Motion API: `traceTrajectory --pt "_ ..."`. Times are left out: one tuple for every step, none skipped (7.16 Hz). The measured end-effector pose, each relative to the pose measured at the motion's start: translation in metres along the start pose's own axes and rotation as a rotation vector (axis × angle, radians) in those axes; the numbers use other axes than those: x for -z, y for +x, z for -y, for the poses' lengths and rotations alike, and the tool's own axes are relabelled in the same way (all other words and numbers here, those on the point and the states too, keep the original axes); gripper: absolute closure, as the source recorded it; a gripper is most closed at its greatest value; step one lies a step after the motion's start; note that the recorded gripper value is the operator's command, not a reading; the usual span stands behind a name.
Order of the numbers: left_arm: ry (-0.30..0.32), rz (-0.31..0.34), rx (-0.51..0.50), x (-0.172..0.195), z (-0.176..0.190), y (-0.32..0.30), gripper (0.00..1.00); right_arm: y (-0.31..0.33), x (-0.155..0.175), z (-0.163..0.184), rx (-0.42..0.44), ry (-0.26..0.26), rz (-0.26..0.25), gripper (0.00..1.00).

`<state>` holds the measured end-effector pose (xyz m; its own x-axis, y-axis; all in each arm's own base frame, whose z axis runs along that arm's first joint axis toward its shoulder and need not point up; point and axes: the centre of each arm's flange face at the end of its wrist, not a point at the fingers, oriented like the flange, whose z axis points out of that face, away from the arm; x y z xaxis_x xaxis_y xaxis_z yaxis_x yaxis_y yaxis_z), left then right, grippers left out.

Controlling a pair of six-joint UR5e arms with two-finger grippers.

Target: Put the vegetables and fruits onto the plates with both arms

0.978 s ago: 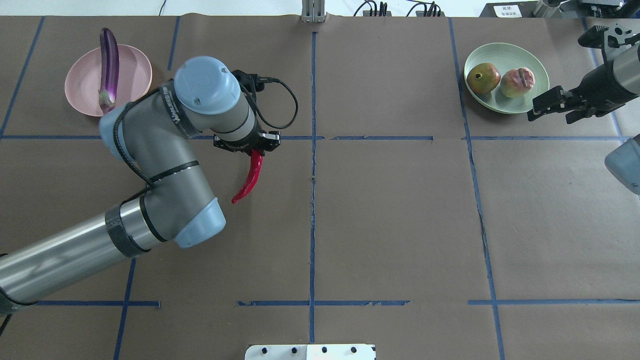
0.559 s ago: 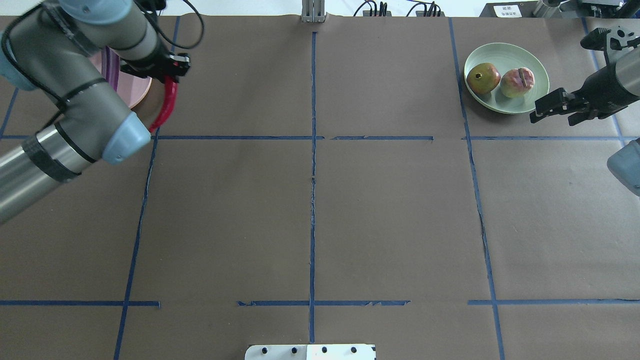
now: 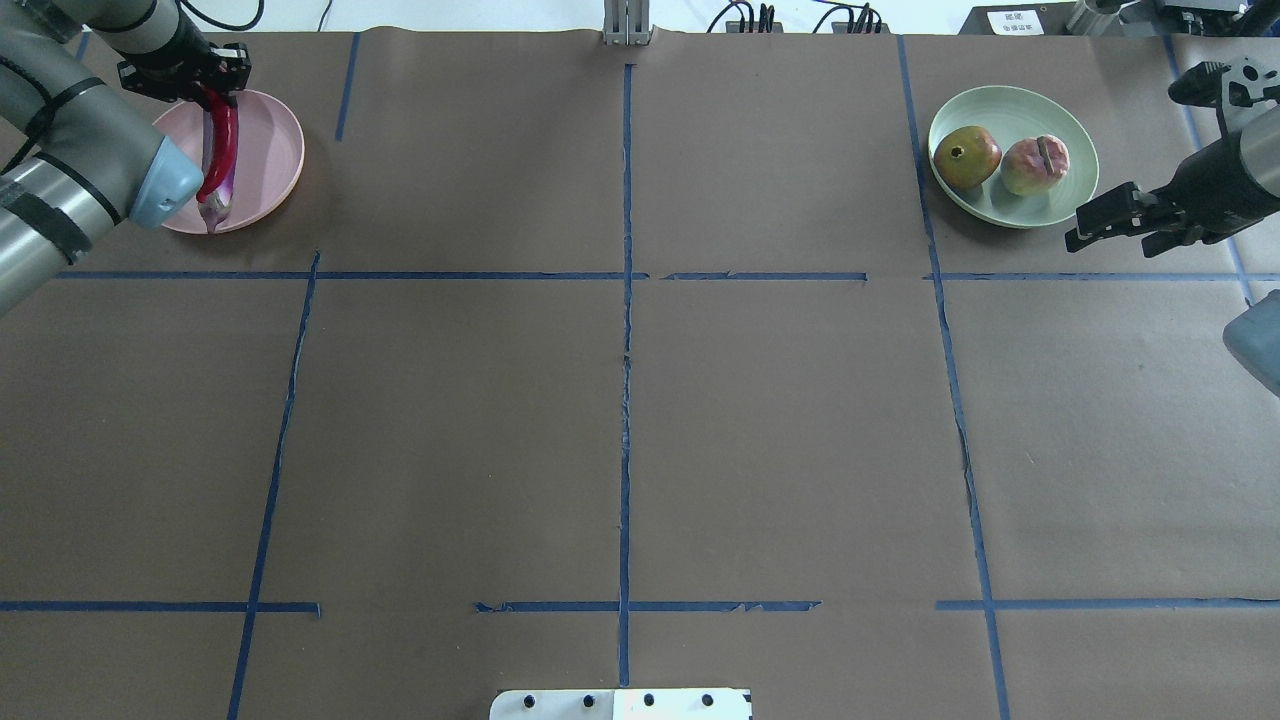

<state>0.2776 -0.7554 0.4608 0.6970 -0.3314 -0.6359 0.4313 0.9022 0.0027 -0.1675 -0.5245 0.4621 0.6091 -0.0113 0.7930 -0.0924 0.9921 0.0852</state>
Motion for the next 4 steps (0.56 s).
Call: traceTrajectory --pt "-0.009 0.001 0.006 -0.010 -0.009 0.008 0.17 0.000 0.000 -0.001 0.000 -0.001 0.000 0.00" --pt "-0.016 0.001 0.003 -0.019 -0.018 0.013 0.10 0.000 0.000 -0.001 0.000 -0.001 -0.001 0.00" --pt "-0.018 0.000 -0.004 -0.024 -0.021 0.012 0.10 0.000 0.000 0.000 0.000 -0.001 0.000 0.00" --pt "-0.012 -0.004 -0.014 -0.019 -0.013 0.006 0.09 0.004 0.002 0.000 -0.005 0.003 -0.003 0.00"
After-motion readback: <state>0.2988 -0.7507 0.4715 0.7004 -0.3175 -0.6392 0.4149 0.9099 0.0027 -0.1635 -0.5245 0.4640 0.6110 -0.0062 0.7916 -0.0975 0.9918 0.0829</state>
